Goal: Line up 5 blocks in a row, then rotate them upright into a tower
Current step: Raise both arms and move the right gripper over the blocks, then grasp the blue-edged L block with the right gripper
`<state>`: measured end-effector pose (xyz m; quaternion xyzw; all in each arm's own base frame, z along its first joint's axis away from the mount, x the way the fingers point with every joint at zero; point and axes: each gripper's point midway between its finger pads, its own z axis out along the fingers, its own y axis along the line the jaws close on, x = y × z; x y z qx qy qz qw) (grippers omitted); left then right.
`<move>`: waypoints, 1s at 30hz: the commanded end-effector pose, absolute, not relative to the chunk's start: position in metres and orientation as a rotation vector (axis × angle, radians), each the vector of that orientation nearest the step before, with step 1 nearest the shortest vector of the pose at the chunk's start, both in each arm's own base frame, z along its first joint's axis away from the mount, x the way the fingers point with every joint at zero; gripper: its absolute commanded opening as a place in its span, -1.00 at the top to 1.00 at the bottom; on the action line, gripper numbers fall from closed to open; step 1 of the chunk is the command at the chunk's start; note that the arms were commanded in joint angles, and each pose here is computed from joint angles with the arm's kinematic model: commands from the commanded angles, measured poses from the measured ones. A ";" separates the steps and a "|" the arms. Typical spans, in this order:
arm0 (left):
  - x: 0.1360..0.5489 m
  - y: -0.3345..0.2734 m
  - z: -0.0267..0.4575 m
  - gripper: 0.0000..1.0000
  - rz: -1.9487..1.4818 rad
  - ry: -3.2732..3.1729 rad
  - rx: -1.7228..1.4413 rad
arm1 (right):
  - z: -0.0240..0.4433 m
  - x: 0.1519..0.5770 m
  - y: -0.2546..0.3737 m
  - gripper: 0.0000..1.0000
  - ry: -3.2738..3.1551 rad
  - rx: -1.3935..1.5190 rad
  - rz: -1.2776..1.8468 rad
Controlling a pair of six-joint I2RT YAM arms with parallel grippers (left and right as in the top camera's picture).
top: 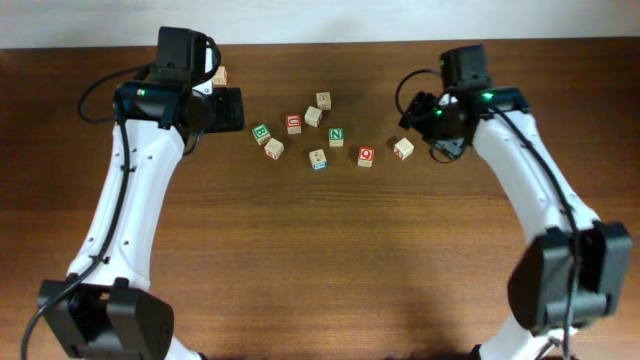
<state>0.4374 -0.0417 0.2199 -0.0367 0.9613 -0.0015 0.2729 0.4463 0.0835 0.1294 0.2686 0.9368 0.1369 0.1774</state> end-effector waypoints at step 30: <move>0.441 -0.039 0.226 -0.92 0.010 2.571 -0.127 | 0.017 0.467 0.100 0.14 2.758 0.732 0.182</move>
